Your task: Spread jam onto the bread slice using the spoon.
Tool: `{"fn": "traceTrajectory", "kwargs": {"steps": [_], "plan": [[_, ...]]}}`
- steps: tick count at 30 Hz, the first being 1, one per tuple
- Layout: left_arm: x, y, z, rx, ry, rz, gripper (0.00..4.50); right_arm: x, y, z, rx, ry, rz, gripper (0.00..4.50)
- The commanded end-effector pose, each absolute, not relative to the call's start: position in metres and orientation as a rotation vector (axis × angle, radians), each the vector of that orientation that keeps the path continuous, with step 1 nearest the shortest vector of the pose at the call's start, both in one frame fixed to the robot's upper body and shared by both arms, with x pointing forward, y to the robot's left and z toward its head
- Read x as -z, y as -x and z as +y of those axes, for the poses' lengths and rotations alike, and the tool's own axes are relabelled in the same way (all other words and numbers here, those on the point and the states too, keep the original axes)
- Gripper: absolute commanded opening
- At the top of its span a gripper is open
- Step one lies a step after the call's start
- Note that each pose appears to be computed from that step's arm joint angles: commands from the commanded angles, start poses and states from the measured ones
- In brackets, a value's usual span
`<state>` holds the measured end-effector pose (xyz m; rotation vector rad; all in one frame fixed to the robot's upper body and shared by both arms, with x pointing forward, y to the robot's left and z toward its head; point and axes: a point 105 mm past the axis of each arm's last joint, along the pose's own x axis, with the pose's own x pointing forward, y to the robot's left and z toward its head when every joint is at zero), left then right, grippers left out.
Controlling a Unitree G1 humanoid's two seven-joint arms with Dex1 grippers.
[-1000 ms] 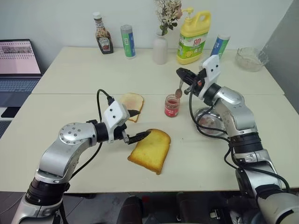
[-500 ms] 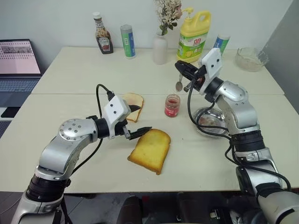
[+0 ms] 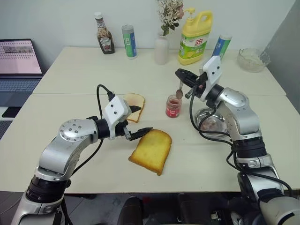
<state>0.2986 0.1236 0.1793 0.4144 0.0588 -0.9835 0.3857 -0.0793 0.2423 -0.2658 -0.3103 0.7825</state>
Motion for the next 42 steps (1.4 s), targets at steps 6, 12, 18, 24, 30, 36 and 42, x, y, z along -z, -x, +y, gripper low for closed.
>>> {"fn": "traceTrajectory", "kwargs": {"steps": [6, 12, 18, 24, 30, 36, 42], "plan": [[-0.192, -0.295, 0.117, 1.008, -0.431, 0.002, 4.50, -0.239, -0.384, -0.068, -0.817, 0.348, -0.358, 0.04], [-0.191, -0.296, 0.119, 1.004, -0.435, 0.004, 4.50, -0.227, -0.381, -0.059, -0.858, 0.470, -0.375, 0.04], [-0.188, -0.296, 0.119, 1.000, -0.435, 0.007, 4.50, -0.216, -0.382, -0.055, -0.875, 0.556, -0.377, 0.04], [-0.186, -0.296, 0.120, 1.000, -0.436, 0.011, 4.50, -0.208, -0.393, -0.061, -0.844, 0.477, -0.304, 0.04], [-0.185, -0.296, 0.120, 0.996, -0.436, 0.012, 4.50, -0.205, -0.401, -0.063, -0.815, 0.298, -0.218, 0.04], [-0.186, -0.297, 0.120, 0.993, -0.442, 0.013, 4.50, -0.205, -0.409, -0.068, -0.761, 0.141, -0.134, 0.04], [-0.186, -0.297, 0.120, 0.990, -0.448, 0.014, 4.50, -0.201, -0.417, -0.077, -0.697, 0.026, -0.079, 0.04]]}}
